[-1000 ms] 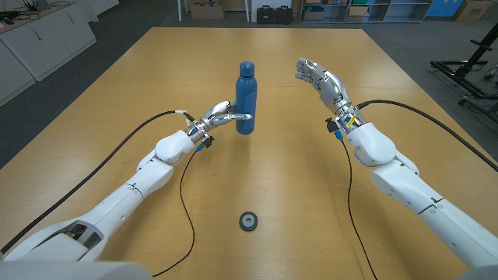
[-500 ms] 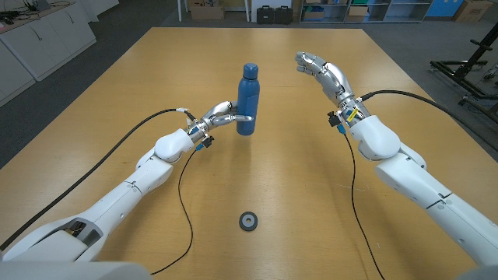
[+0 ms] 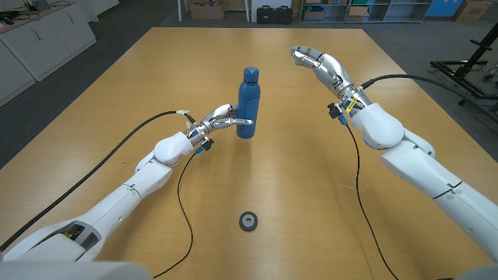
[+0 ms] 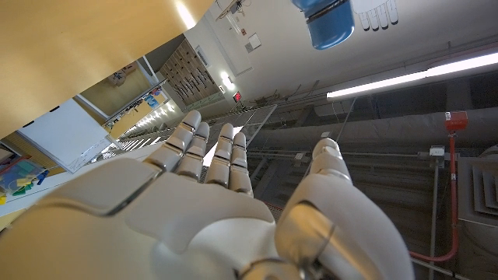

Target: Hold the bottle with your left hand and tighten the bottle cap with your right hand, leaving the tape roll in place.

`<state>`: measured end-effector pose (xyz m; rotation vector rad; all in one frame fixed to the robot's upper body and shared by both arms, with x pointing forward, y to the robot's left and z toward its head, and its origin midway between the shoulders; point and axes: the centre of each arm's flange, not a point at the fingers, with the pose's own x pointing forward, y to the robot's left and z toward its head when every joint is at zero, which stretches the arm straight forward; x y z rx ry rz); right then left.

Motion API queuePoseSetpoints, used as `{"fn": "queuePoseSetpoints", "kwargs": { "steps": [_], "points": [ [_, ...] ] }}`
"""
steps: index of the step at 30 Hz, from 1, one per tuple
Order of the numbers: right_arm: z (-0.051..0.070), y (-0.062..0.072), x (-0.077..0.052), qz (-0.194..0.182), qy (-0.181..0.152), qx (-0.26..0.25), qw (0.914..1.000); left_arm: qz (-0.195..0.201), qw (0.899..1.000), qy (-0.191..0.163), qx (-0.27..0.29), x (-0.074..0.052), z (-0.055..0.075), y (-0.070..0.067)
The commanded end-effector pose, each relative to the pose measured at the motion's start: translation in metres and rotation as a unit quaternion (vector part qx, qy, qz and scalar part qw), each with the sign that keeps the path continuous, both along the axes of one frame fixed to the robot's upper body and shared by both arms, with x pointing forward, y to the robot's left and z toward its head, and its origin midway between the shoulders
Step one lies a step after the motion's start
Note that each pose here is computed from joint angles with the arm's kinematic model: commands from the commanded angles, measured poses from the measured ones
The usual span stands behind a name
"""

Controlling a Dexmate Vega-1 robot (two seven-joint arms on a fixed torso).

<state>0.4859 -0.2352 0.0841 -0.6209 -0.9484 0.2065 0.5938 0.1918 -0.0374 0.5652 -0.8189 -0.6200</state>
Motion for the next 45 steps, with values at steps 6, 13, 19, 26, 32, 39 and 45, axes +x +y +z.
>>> {"fn": "queuePoseSetpoints", "kwargs": {
  "steps": [6,13,19,26,32,39,45],
  "points": [
    [0.013,0.008,-0.006,-0.017,0.001,-0.041,0.999,0.035,0.999,-0.005,0.009,-0.009,-0.005,0.011],
    [0.014,0.01,-0.008,-0.02,-0.004,-0.054,0.9984,0.061,0.998,-0.013,0.028,-0.011,-0.002,0.014],
    [0.013,0.014,-0.01,-0.015,-0.001,-0.069,0.9975,0.08,0.996,-0.027,0.04,-0.015,0.005,0.017],
    [0.012,0.016,-0.013,-0.009,-0.007,-0.08,0.9967,0.094,0.994,-0.044,0.047,-0.021,0.013,0.017],
    [0.017,0.018,-0.02,-0.024,-0.011,-0.106,0.994,0.104,0.992,-0.048,0.044,-0.024,0.014,0.02],
    [0.025,0.023,-0.025,-0.053,-0.009,-0.134,0.9895,0.096,0.993,-0.042,0.049,-0.024,0.01,0.019],
    [0.029,0.025,-0.027,-0.069,-0.003,-0.148,0.9866,0.103,0.992,-0.045,0.056,-0.027,0.009,0.021]
  ]
}}
